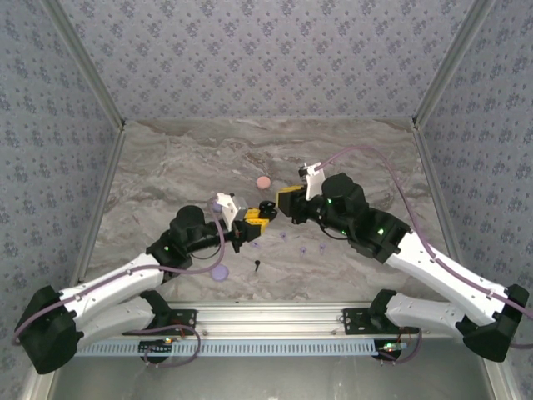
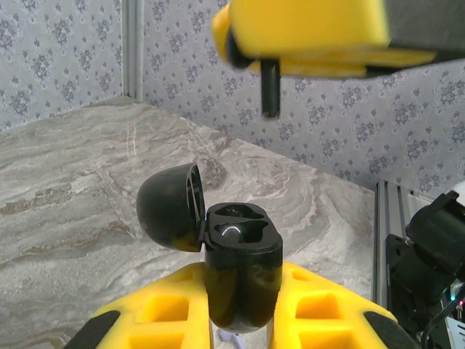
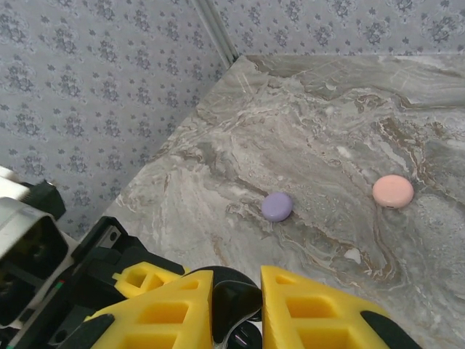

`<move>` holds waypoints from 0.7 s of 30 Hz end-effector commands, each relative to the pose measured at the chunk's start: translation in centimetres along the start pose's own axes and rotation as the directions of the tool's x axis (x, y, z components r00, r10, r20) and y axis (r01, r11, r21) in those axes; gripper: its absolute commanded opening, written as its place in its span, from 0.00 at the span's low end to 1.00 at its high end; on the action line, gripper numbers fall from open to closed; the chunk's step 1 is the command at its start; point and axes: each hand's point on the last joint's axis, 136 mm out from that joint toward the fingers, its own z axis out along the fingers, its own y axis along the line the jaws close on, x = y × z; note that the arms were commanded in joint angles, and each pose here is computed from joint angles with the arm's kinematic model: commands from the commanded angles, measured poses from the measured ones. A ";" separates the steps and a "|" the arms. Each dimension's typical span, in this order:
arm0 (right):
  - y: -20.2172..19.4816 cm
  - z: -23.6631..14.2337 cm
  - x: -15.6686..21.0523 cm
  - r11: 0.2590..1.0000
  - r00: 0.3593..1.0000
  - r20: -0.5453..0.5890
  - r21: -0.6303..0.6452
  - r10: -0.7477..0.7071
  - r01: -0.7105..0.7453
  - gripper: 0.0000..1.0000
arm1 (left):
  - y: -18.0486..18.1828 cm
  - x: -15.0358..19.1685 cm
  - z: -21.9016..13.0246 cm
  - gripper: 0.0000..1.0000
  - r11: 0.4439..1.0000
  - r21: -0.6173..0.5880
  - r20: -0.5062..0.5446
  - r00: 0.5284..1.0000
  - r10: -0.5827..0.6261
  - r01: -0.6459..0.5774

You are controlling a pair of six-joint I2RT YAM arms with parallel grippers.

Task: Insert wireless bluetooth earbuds into charging case

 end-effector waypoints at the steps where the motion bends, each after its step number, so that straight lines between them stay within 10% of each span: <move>1: 0.5 0.2 -1.0 1.000 0.999 0.045 -0.003 -0.005 0.006 0.22 | -1.3 -3.1 0.1 0.00 0.998 0.046 0.080 0.996 0.031 -0.035; 21: 0.2 1.8 2.3 1.000 0.999 -0.052 0.007 0.013 -0.013 0.23 | -1.3 -3.3 0.0 0.00 0.999 0.043 0.089 0.996 0.030 -0.034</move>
